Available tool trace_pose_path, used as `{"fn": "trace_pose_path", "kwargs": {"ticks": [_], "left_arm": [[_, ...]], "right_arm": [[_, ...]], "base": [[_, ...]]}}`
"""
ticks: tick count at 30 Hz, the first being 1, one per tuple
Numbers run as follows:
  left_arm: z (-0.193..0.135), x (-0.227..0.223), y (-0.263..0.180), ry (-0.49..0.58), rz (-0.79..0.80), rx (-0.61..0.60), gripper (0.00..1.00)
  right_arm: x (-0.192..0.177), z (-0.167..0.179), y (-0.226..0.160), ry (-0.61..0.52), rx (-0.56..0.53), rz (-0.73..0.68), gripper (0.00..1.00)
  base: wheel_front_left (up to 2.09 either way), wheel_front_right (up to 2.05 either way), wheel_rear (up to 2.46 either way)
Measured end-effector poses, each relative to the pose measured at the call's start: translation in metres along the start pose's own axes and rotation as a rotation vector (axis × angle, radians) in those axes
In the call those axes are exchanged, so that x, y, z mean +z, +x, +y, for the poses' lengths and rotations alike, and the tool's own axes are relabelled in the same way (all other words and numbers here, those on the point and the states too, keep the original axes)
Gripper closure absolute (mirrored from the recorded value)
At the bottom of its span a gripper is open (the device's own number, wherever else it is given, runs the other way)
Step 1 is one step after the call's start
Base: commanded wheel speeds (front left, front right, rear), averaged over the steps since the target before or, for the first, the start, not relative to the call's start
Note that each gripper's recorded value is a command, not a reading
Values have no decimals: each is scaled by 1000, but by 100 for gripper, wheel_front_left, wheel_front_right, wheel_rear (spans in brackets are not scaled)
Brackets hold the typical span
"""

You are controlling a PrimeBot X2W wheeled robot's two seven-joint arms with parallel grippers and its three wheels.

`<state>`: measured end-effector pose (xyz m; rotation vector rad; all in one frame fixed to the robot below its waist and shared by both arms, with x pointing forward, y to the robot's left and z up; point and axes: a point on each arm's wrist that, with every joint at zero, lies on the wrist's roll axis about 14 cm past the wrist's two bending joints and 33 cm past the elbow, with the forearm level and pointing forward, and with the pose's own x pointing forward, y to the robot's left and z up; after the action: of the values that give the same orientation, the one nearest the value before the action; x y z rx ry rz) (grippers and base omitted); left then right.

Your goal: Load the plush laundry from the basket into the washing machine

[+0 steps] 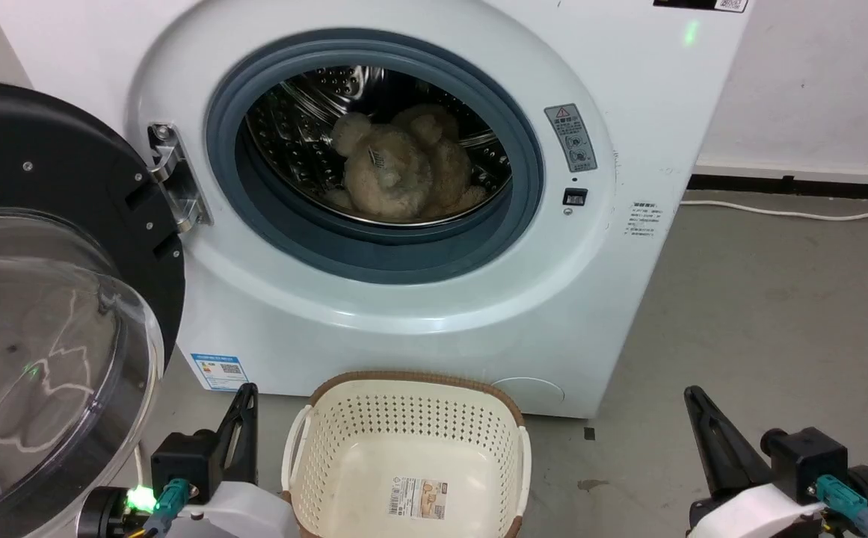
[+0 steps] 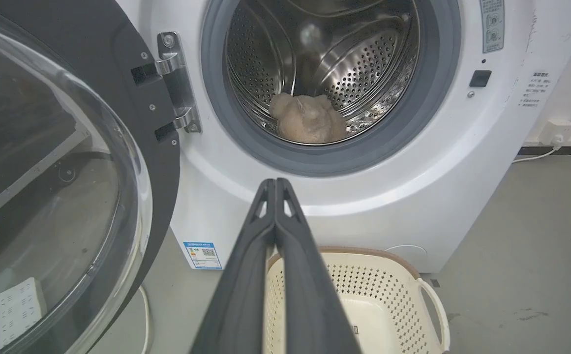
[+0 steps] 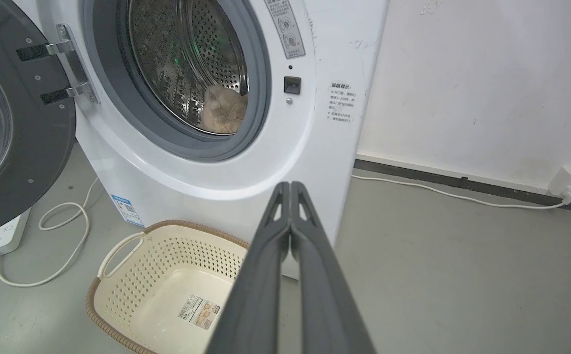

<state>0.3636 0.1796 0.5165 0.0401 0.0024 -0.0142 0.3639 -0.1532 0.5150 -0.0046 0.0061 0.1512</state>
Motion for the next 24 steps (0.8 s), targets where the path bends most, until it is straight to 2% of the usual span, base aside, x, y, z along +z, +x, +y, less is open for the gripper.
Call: {"fn": "trace_pose_path", "kwargs": {"ticks": [24], "left_arm": [[-2,5,5,3,15,7,100]], "right_arm": [[6,-7,4,-37,-19,15,100]], "base": [[0,0,0]]}}
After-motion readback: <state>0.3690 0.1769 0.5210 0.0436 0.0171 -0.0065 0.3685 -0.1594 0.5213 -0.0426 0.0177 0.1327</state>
